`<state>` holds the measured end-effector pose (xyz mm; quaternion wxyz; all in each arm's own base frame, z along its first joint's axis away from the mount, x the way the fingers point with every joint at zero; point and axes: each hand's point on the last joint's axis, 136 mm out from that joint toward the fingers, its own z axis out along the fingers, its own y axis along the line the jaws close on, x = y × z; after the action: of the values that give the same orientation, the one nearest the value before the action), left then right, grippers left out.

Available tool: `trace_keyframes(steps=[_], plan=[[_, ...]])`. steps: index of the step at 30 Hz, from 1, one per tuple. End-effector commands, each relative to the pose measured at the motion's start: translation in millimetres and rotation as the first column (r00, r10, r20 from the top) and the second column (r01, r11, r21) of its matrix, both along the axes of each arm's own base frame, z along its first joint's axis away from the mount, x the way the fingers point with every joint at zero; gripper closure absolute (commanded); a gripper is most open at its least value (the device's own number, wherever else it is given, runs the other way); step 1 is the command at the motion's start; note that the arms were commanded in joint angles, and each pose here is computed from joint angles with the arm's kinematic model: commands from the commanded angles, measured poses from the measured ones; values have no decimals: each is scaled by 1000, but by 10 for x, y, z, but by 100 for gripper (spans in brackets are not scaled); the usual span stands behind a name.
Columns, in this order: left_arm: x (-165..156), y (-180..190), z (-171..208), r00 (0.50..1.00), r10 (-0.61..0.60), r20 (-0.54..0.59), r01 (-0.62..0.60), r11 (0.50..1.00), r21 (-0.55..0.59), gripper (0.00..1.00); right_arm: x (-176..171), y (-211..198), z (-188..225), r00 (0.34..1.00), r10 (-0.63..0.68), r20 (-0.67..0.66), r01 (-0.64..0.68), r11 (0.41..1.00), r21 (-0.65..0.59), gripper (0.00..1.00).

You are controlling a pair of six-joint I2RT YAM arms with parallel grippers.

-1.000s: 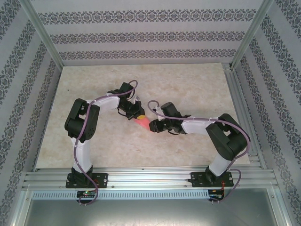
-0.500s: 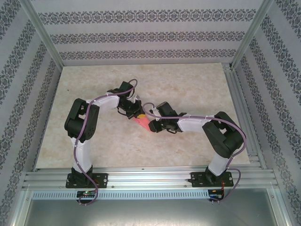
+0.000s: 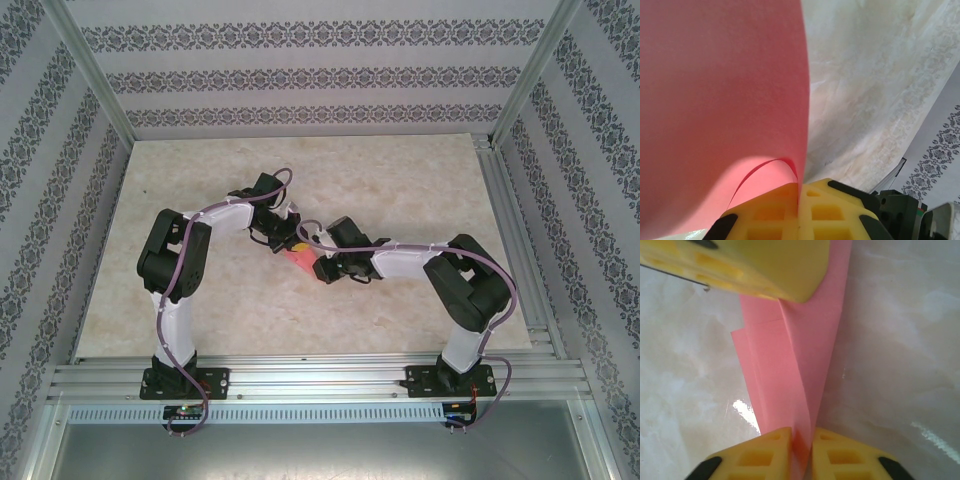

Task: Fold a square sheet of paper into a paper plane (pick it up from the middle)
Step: Fold the wing for the fifth time at the center of the table.

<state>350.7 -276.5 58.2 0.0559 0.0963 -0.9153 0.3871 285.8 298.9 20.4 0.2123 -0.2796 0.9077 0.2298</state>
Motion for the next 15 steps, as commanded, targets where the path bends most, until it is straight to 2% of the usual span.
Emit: trace_keyframes(steps=[1, 7, 10, 11, 12, 14, 15], plan=[[20, 35, 28, 1000, -12, 8, 12, 1000, -21, 100, 21, 32, -29, 999, 27, 44, -25, 998, -50, 93], [-11, 112, -7, 1000, -14, 7, 14, 1000, -4, 100, 26, -3, -91, 997, 34, 71, -25, 992, -124, 98], [-65, 150, -43, 1000, -21, 6, 21, 1000, 4, 100, 38, -35, -123, 997, 29, 75, -17, 988, -153, 96], [-78, 170, -55, 1000, -21, 7, 21, 1000, 10, 100, 43, -48, -129, 996, 25, 80, -12, 987, -162, 94], [-93, 188, -77, 1000, -22, 5, 22, 1000, 16, 100, 55, -65, -130, 996, 18, 84, -4, 985, -170, 84], [-104, 217, -106, 1000, -21, 2, 21, 1000, 21, 100, 45, -63, -89, 996, 21, 84, -7, 986, -166, 85], [-106, 228, -117, 1000, -20, 1, 20, 1000, 22, 100, 37, -53, -45, 996, 16, 86, -3, 989, -148, 81]])
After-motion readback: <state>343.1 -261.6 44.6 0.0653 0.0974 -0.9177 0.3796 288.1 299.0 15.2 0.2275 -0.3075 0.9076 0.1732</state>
